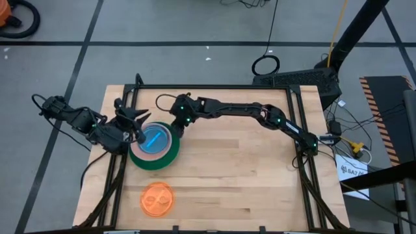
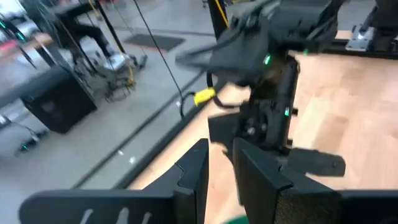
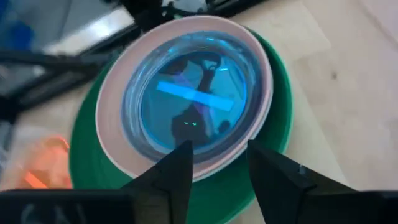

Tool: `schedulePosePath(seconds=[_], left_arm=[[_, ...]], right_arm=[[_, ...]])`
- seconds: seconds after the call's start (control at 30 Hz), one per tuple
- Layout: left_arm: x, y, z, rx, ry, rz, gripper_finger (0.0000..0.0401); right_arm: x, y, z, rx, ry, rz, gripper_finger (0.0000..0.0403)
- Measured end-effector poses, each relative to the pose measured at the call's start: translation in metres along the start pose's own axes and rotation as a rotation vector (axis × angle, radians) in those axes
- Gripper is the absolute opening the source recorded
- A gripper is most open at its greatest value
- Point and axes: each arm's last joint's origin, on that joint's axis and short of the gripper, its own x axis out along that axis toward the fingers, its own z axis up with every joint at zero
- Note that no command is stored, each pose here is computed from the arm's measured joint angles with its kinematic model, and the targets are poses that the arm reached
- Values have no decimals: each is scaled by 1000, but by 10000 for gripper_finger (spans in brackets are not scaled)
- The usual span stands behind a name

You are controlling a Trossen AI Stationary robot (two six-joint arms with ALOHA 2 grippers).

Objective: Stack plastic plates
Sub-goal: Stack the orange plate on top of the blue plate

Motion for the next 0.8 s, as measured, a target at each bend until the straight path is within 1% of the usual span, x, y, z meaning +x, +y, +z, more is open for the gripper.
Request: schedulePosePath(seconds=[0.1,0.23,0.4,0.53,0.67,0.8], left_arm=[[1,-1,-5,-26,55,-15,83],[5,-6,-11,-60,134,-22,83],[11,-23,-16,-45,217,-57,83],[15,-42,-21,-15,281,-89,83],[17,-61,-29,19,350,-124,83],[17,-77,-36,40,400,-146,83]], right_arm=[[-6,24,-3,-122,34,-37,134],[-17,60,-8,-272,73,-40,118],[-33,96,-13,-427,90,4,99],[-48,122,-22,-514,78,45,80],[-63,136,-37,-569,36,77,60],[-80,136,-60,-598,-34,104,43]])
